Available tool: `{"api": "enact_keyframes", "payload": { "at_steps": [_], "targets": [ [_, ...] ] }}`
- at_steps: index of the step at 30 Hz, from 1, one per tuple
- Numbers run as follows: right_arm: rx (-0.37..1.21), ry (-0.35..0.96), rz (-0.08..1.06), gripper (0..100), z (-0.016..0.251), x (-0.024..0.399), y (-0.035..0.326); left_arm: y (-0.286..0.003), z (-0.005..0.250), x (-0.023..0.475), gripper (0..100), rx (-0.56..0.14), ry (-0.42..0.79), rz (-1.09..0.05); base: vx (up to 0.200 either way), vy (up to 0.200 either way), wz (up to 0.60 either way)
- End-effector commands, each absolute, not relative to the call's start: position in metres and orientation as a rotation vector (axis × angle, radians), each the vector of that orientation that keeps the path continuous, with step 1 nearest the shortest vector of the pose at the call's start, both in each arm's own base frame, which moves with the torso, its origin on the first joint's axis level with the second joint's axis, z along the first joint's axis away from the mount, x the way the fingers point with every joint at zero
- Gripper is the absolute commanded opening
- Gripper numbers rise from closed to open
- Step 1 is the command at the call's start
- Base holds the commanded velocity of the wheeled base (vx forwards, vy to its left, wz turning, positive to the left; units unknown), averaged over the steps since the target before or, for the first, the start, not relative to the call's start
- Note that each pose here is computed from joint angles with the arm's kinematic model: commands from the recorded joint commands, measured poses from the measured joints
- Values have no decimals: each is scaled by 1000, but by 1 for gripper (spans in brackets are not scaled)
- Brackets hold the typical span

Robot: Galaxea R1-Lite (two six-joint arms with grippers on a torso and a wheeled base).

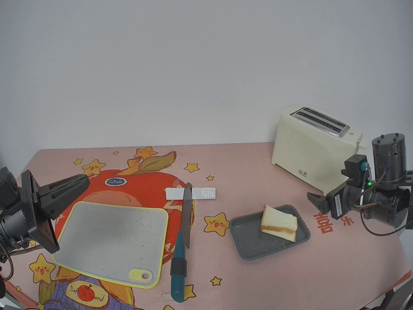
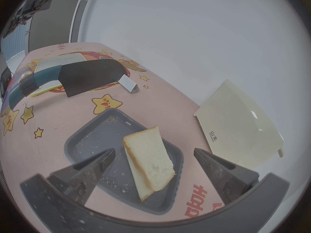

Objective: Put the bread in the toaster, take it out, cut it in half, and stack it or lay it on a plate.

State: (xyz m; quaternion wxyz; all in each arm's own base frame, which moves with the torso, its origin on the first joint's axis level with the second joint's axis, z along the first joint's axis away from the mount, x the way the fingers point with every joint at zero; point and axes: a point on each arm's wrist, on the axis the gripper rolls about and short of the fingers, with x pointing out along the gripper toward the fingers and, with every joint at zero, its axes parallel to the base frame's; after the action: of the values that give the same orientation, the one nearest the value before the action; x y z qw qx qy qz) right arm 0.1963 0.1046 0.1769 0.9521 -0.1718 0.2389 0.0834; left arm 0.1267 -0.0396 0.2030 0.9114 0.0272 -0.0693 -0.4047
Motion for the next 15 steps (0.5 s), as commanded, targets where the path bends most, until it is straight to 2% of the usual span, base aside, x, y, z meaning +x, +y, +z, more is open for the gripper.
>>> {"api": "enact_keyframes", "payload": {
  "at_steps": [1,7,15],
  "targets": [
    [-305,447,111,100,187,186,82,-39,205,126,0,59,-156,-829,0,0,0],
    [-225,410,139,100,196,178,57,-38,208,124,0,59,-171,-791,0,0,0],
    [-185,409,156,100,192,169,40,-36,216,115,0,60,-219,-760,0,0,0]
  ]
}}
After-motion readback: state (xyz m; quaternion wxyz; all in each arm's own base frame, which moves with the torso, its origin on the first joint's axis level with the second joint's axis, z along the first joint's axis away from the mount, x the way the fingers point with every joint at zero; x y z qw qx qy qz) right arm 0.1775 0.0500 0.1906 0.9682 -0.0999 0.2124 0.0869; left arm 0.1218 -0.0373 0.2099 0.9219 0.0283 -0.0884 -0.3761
